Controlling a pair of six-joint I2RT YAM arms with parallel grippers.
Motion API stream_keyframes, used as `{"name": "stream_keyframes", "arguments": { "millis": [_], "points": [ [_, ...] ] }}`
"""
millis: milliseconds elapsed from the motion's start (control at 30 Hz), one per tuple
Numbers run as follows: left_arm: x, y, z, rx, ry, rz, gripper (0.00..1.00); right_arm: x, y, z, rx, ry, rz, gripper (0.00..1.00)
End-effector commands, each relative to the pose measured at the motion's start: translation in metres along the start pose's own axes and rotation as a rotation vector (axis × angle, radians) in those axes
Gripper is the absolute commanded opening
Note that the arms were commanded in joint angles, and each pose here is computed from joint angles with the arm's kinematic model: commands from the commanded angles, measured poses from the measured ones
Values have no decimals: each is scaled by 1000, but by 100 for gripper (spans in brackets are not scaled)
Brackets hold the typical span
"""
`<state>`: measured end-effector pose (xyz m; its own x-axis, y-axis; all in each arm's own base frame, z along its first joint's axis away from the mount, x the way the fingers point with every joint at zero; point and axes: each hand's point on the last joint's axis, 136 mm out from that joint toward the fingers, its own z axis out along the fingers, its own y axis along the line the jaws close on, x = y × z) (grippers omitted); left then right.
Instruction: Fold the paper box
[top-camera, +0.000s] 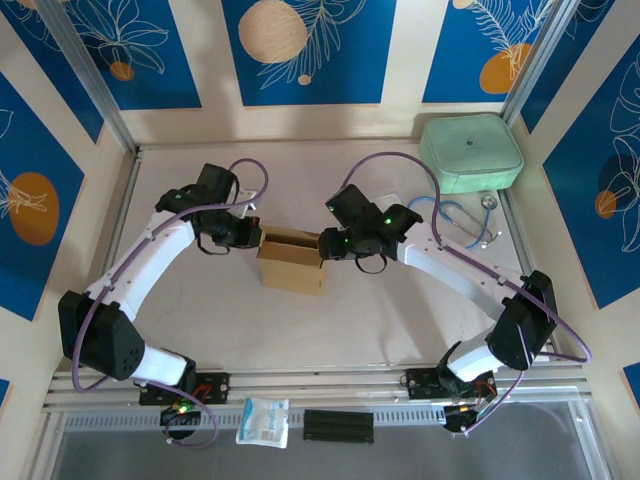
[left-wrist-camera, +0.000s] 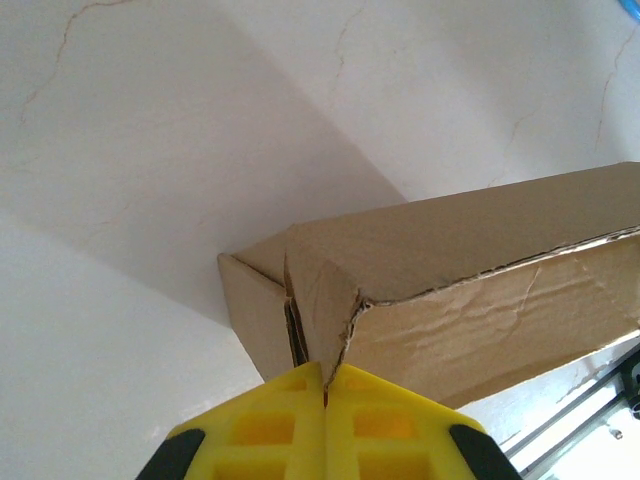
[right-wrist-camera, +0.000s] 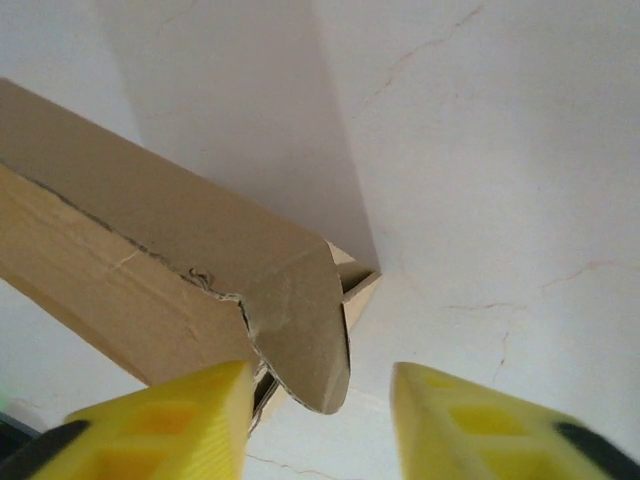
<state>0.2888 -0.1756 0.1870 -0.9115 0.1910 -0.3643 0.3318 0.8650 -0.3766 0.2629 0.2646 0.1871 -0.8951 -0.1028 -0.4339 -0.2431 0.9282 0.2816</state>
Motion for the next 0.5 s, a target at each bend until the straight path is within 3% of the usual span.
{"name": "stream_keyframes", "arguments": {
  "millis": [0,333,467],
  "points": [
    [10,-1,1,-17,50,-18,0,-2,-3,-9,22,-19,-9,33],
    [10,-5,2,-8,47,-24,0,-6,10,-8,-30,-35,20,9],
    [10,-6,1,-11,45,-19,0,-8,13,-12,-49,-44,44,9]
  ]
}}
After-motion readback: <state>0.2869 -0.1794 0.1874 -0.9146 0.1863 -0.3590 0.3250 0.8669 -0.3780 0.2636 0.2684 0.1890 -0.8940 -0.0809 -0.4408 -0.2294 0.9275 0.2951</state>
